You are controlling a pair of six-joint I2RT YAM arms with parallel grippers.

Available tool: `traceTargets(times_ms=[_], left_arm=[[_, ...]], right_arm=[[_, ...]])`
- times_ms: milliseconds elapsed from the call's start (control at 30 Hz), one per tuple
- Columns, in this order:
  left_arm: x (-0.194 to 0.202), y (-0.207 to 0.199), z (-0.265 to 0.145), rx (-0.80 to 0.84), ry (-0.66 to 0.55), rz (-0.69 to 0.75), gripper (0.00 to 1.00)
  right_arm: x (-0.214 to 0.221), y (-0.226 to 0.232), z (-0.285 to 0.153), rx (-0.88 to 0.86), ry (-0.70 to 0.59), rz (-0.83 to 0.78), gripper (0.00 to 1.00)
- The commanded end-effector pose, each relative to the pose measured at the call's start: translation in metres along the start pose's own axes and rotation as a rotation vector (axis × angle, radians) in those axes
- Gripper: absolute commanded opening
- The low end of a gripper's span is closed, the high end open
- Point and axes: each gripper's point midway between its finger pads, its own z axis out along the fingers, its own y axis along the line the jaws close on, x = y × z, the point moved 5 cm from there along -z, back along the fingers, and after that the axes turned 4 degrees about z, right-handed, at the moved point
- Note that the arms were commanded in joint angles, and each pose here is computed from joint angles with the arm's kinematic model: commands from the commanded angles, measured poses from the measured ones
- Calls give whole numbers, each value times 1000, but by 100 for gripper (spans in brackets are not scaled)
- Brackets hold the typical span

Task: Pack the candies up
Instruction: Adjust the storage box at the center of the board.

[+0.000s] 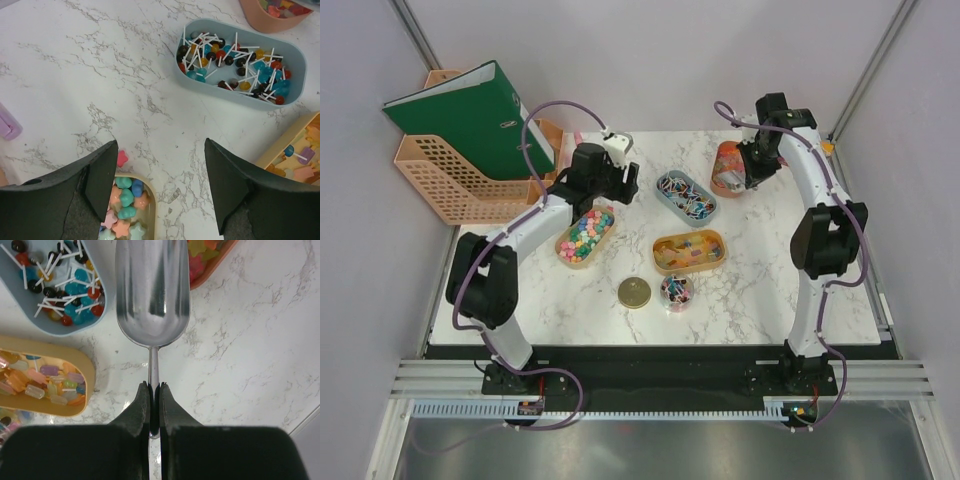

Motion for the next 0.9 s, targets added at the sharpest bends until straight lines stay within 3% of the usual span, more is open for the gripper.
traceTargets(times_ms=[0, 267, 433, 867], left_arm=[[-15, 2, -15, -20, -57, -4, 77], [-5, 1, -19, -23, -30, -1, 77], [-2, 1, -20, -22, -20, -2, 77], [8, 0, -23, -32, 4, -1, 77]], right_arm=[[-18, -8, 2, 26, -36, 23, 0], [-46, -21, 44, 68, -69, 20, 0], [-34, -23, 75, 62, 9, 12, 0], [-31, -6, 114, 34, 55, -64, 0]])
